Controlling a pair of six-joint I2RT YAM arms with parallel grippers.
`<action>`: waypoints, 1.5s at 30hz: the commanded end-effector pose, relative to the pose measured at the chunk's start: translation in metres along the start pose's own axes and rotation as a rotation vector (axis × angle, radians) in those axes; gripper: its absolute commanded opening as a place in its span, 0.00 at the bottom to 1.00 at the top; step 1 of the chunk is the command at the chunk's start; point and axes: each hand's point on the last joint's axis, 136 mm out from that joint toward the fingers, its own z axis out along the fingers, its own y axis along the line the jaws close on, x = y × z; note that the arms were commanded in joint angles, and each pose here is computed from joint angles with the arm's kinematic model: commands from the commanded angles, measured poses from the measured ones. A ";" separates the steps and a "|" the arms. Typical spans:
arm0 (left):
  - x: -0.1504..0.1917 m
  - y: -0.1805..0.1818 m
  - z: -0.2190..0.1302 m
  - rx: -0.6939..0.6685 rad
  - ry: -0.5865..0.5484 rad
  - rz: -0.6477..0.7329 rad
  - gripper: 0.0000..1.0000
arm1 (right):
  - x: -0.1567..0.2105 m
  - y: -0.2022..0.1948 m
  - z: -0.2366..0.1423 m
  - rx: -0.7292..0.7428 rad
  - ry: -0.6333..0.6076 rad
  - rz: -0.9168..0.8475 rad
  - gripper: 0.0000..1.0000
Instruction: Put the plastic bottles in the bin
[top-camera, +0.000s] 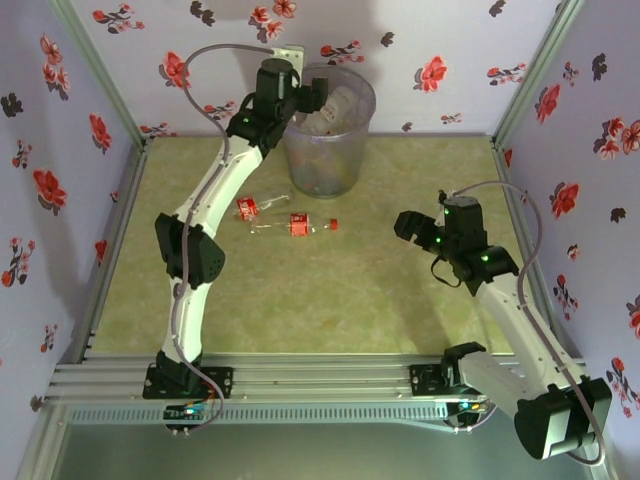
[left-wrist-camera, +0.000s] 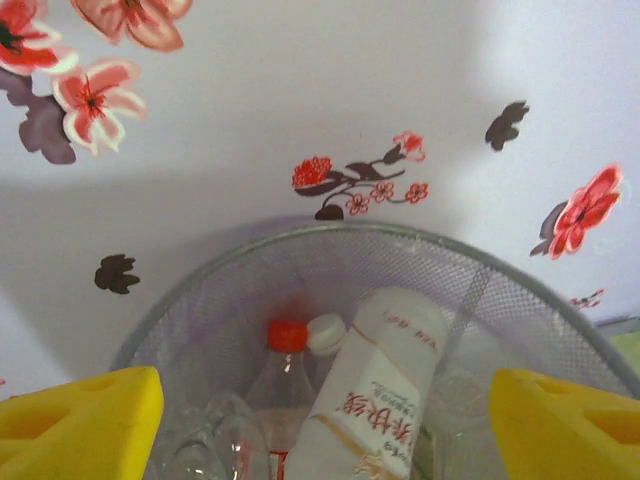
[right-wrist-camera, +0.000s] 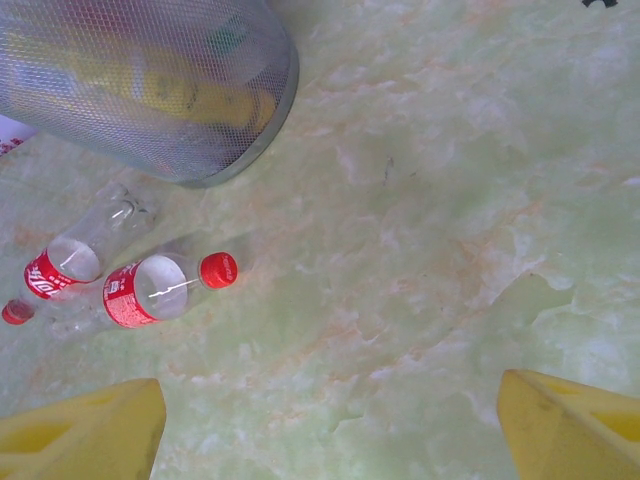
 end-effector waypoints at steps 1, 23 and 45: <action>0.000 -0.004 -0.002 0.033 0.012 -0.024 0.81 | -0.007 0.004 -0.007 -0.002 -0.028 -0.019 0.87; 0.071 0.116 -0.130 -0.108 0.232 -0.002 0.94 | -0.004 -0.002 0.000 0.018 -0.028 -0.031 0.87; 0.205 0.141 -0.093 0.075 0.526 -0.003 0.94 | 0.003 -0.008 0.004 0.036 -0.011 -0.030 0.87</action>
